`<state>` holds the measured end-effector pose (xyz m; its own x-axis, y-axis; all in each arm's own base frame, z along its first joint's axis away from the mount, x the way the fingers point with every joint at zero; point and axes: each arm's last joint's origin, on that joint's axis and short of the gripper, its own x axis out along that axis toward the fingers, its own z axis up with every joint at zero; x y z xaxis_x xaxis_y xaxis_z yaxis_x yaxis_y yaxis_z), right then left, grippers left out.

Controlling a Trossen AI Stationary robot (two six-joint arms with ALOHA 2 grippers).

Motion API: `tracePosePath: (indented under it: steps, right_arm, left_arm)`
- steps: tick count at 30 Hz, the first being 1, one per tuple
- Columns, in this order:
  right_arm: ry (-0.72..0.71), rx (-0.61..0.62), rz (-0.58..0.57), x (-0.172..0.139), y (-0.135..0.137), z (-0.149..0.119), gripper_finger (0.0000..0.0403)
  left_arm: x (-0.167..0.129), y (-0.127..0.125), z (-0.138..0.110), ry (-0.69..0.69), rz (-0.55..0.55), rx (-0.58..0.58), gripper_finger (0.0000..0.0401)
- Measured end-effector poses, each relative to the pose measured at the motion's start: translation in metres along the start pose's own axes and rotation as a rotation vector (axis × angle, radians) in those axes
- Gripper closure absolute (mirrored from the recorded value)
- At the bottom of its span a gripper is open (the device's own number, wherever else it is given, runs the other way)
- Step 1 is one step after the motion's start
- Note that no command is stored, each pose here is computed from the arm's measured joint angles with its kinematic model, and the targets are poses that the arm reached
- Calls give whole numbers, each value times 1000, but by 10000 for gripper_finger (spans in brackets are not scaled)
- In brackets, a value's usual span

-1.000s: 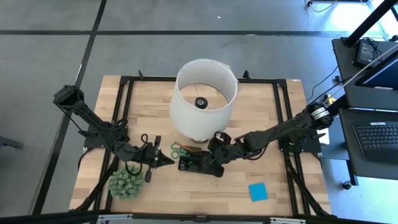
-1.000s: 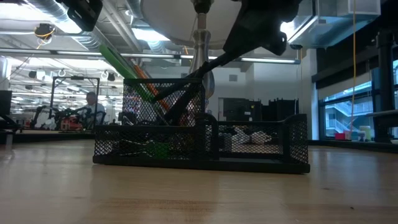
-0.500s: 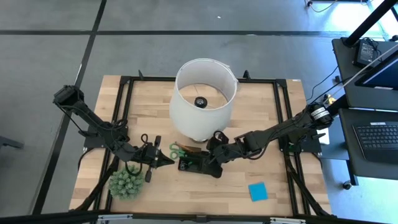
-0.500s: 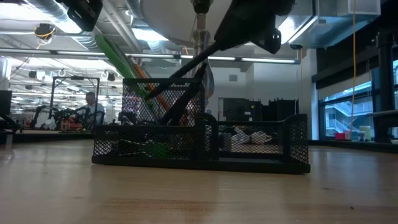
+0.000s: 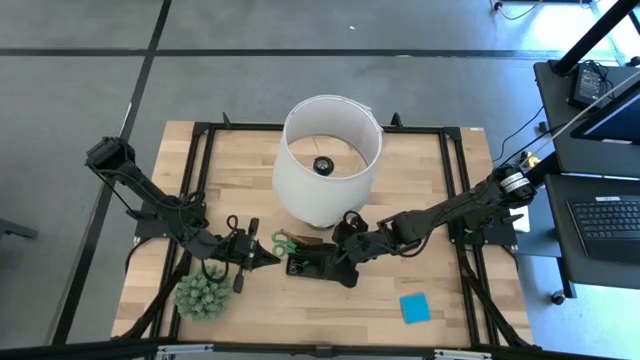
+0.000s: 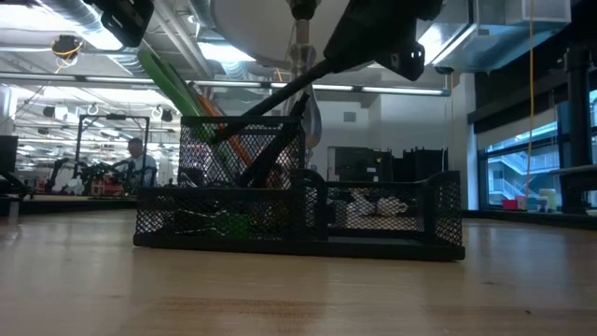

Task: Pick and place office supplies into organizer
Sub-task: Put the black pen into the black desk organizer, then put the orange pencil into the black desk organizer

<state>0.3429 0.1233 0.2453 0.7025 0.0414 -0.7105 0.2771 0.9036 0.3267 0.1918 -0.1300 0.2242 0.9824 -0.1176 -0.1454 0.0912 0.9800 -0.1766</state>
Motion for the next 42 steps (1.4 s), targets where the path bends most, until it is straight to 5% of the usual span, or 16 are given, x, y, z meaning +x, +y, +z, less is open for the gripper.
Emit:
tracePosePath:
  steps: [23,34,42]
  right_arm:
    - [-3,74,9,0,1,0,349]
    - [0,50,12,0,1,0,282]
    - [2,44,9,0,1,0,271]
  left_arm:
    - [0,0,0,0,0,0,396]
    - [0,0,0,0,0,0,396]
    - [0,0,0,0,0,0,400]
